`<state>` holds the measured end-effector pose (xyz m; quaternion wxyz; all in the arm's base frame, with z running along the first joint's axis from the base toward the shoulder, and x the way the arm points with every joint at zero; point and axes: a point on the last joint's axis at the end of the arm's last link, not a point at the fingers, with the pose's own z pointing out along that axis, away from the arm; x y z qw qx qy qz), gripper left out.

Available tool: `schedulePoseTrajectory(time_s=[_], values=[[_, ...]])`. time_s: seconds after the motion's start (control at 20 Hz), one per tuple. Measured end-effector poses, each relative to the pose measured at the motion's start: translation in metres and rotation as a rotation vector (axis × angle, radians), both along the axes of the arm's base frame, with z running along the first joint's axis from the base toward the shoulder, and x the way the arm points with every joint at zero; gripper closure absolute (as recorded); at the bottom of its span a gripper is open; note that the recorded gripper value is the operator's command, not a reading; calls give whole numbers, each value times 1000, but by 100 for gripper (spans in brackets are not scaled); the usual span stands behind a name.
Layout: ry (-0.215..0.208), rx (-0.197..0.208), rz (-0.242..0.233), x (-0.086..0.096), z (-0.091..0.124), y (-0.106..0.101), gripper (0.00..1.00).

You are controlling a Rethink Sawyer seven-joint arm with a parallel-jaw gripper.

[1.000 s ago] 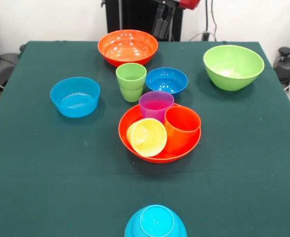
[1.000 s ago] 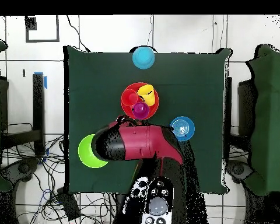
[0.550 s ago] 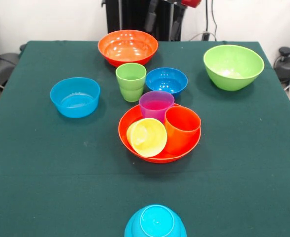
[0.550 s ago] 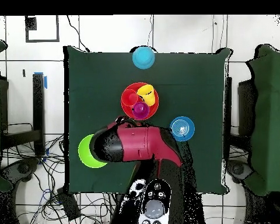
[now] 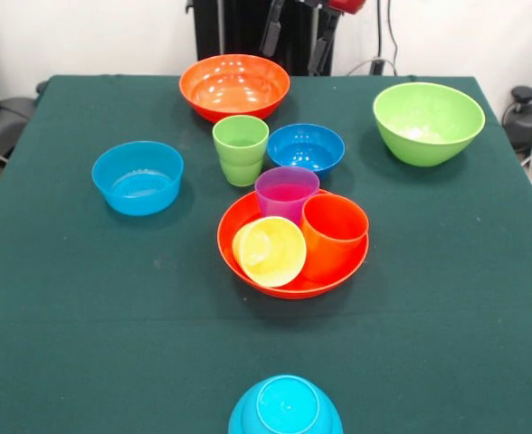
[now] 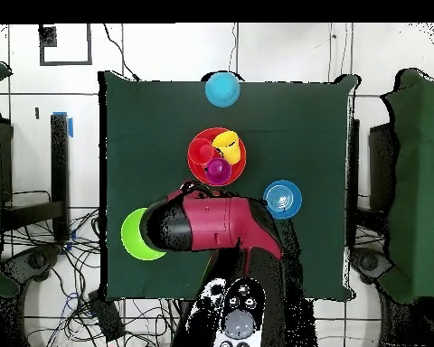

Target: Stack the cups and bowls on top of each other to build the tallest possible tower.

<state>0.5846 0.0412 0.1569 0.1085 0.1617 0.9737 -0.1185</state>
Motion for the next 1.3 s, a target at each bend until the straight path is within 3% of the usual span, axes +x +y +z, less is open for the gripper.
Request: schedulePoseTrajectory(time_s=[0.5, 1.3], values=[[-26, 15, 6, 4, -18, 2, 0], [-89, 28, 62, 8, -44, 20, 0]])
